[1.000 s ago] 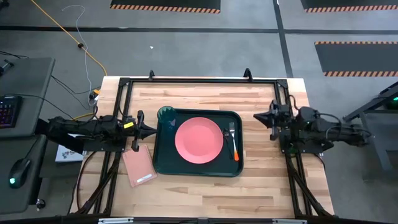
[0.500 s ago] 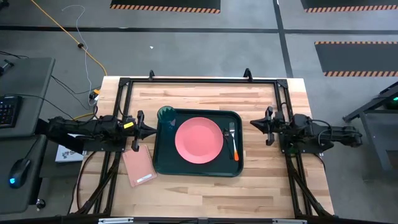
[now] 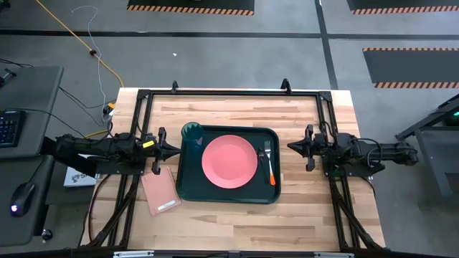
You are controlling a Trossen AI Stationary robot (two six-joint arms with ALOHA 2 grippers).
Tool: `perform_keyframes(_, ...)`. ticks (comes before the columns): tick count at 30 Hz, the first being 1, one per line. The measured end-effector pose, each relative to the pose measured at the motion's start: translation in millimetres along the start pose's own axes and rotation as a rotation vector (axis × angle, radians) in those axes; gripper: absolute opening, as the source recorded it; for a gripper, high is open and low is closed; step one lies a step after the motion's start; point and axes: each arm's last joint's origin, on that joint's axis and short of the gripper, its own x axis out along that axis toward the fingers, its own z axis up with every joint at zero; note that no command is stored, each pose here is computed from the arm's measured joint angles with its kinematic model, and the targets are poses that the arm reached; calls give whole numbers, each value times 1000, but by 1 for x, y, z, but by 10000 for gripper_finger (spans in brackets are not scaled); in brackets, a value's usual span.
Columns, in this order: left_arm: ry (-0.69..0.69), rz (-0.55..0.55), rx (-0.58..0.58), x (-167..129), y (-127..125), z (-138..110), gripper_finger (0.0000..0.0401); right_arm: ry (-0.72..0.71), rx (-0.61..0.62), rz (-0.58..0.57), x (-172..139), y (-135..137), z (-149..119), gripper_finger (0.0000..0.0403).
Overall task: Pick and place plate/cup/fork/spoon on tray
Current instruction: Return to Home Position
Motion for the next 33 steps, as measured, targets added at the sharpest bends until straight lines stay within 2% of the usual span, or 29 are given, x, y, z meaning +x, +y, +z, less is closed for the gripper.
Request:
perform_keyframes(6,0,0,0,0,0,0,5,0,-5,-2,0,0,0,0)
perform_keyframes(16,0,-1,0,0,0,0,5,0,129,-2,0,0,0,0)
perform_keyframes(33,0,-1,0,0,0,0,5,0,129,-2,0,0,0,0)
